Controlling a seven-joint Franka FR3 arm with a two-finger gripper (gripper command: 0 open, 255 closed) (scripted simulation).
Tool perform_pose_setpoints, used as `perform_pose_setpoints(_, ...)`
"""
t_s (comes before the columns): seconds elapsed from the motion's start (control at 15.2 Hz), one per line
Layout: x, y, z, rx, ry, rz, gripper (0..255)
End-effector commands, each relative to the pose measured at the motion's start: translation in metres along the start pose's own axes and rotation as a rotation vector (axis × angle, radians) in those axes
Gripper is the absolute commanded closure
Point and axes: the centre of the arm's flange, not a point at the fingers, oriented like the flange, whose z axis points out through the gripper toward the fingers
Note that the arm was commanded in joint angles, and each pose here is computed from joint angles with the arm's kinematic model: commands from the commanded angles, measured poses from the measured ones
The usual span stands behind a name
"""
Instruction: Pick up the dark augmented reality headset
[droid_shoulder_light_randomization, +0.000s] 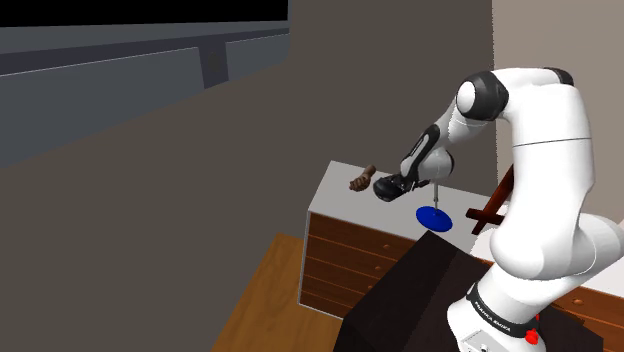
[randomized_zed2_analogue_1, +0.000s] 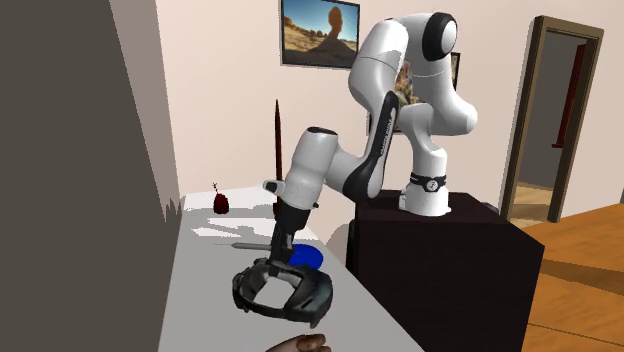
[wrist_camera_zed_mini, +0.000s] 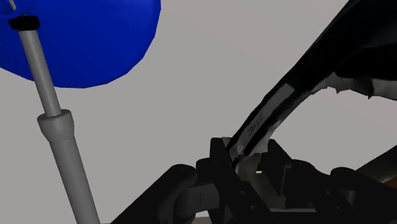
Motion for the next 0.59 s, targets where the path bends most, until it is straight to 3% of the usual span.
perform_pose_setpoints(0.0,0.005,0.000,-0.010,0.001,0.001,0.000,255)
perform_pose_setpoints(0.53,0.016,-0.001,-0.041,0.001,0.001,0.000,255)
